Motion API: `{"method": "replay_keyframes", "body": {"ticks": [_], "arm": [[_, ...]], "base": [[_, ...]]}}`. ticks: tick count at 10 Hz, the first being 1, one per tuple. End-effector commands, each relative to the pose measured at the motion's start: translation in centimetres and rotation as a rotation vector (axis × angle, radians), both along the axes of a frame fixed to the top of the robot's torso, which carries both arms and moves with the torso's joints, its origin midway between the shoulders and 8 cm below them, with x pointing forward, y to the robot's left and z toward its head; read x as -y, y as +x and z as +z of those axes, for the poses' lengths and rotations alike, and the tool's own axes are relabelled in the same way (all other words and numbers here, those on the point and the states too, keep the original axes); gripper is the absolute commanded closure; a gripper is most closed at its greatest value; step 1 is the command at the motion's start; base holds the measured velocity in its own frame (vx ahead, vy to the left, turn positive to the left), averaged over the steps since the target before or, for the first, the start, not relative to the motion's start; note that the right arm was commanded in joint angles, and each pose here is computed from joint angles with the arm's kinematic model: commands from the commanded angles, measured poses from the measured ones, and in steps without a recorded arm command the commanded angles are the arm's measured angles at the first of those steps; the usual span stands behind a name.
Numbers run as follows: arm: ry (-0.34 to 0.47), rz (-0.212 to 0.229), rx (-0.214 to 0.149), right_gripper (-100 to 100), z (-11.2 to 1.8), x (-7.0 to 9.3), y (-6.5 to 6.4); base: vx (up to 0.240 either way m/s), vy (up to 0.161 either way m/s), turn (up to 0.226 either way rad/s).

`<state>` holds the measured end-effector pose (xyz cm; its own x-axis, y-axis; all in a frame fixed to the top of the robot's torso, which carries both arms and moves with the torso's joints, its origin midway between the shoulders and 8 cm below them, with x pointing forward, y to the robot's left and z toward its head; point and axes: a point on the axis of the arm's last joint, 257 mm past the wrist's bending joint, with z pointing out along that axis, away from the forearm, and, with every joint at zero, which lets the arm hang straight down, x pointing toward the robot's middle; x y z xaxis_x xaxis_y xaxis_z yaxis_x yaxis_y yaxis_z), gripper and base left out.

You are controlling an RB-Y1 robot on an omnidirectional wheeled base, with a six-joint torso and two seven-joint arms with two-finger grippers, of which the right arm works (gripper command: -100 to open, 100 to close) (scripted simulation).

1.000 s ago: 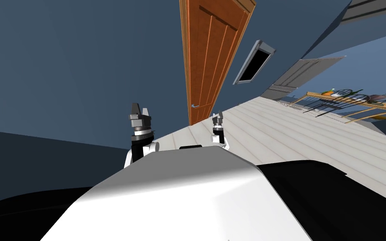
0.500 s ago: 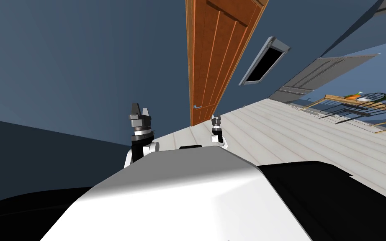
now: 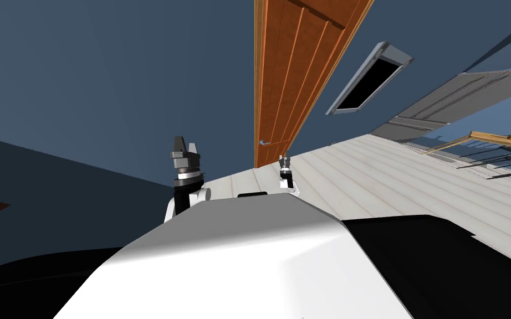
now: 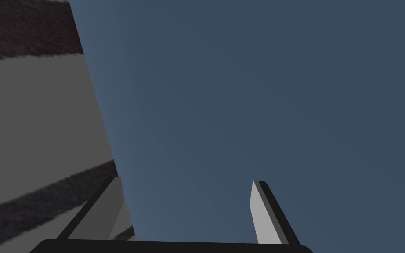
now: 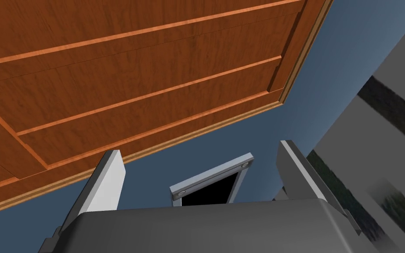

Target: Pull the door open

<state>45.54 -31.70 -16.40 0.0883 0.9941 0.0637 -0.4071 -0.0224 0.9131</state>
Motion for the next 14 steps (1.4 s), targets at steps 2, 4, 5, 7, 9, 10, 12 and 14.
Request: {"method": "replay_keyframes", "body": {"ticks": [2,4,5,7,9,10,12,14], "arm": [[0.0,-0.005,-0.027,-100,-1.6,0.4,0.6],[-0.001,-0.011,-0.056,-100,-3.5,1.0,1.2],[-0.002,-0.014,-0.064,-100,-4.1,1.2,1.4],[0.0,-0.019,-0.092,-100,-5.7,1.6,1.6],[0.0,-0.024,-0.109,-100,-6.7,1.9,1.8],[-0.002,-0.027,-0.115,-100,-7.2,2.1,2.0],[-0.001,-0.032,-0.138,-100,-8.5,2.5,2.1],[0.0,-0.038,-0.157,-100,-9.5,2.8,2.2]], "base": [[0.054,-0.046,0.142],[0.052,-0.049,0.158],[0.082,-0.069,0.23],[0.062,-0.066,0.122],[0.042,-0.037,0.085],[0.036,-0.029,0.148],[0.033,-0.034,0.089],[0.036,-0.04,0.094]]}}
